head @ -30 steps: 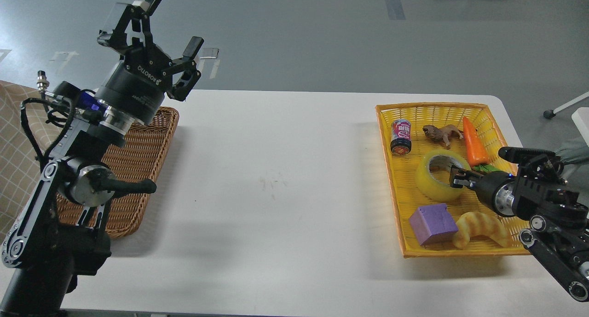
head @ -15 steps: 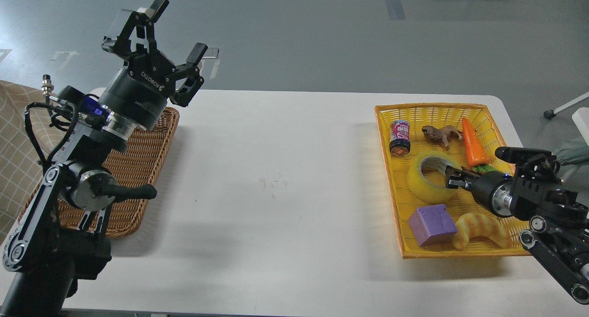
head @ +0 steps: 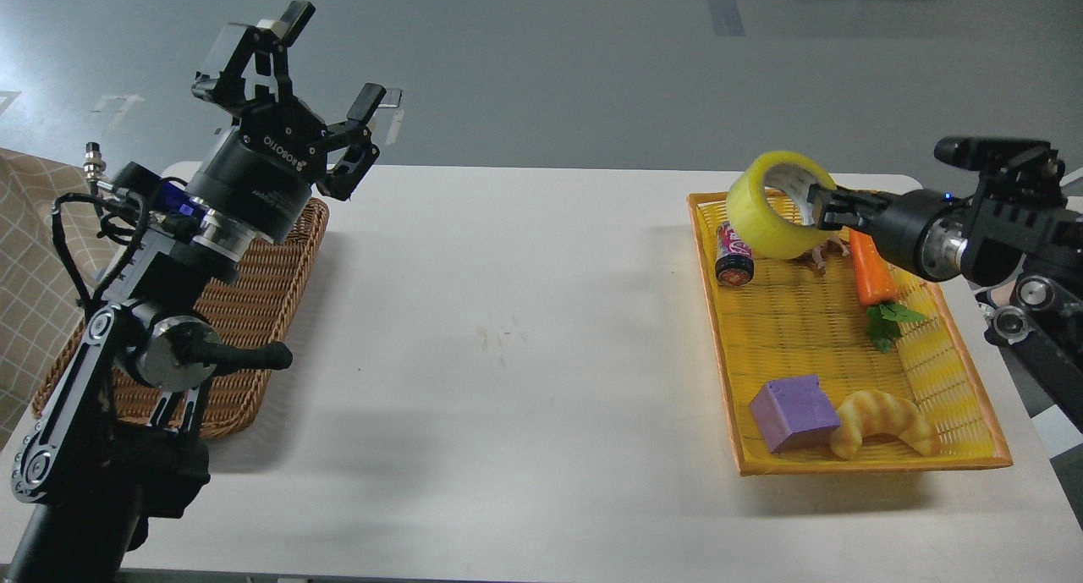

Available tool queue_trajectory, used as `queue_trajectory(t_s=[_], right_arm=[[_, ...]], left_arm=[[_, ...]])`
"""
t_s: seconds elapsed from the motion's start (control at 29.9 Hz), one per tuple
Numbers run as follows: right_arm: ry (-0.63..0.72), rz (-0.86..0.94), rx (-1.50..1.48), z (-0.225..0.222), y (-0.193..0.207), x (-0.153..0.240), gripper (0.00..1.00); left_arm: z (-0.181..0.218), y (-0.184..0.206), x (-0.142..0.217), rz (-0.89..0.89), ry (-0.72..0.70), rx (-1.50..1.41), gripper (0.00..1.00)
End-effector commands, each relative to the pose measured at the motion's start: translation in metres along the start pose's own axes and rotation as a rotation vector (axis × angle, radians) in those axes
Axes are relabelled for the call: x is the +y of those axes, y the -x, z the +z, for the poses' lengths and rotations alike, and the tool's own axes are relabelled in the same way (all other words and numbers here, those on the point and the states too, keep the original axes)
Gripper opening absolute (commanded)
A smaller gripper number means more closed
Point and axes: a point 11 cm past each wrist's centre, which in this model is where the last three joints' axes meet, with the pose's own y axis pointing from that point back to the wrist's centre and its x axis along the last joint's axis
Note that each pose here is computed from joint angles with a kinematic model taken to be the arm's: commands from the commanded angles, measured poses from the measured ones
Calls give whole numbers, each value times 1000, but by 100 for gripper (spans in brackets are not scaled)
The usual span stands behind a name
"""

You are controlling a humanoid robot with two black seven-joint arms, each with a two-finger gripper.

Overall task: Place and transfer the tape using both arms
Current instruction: 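Lift the tape roll out of the tray and carry it toward the table center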

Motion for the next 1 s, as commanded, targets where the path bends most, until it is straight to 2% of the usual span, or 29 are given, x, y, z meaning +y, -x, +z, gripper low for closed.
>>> queue_trajectory(t_s=[0.0, 0.1, 0.13, 0.27, 0.47, 0.8, 0.97], right_arm=[[-95, 39, 22, -45, -25, -15, 15], [-196, 3, 72, -96, -14, -30, 15], [-196, 3, 72, -96, -14, -30, 15], [-284, -81, 203, -150, 11, -45, 15], [-331, -178, 250, -189, 54, -65, 14], [-322, -273, 324, -220, 104, -88, 14], [-312, -315, 337, -215, 131, -88, 16]], left_arm=[[-2, 0, 1, 5, -3, 4, 98], [-1, -1, 2, 6, -3, 2, 98], [-1, -1, 2, 6, -3, 2, 98], [-2, -1, 2, 7, -5, 1, 98], [-1, -1, 2, 7, -3, -1, 98], [-2, -2, 4, 8, -8, 0, 98], [-2, -4, 6, 14, -13, -4, 98]])
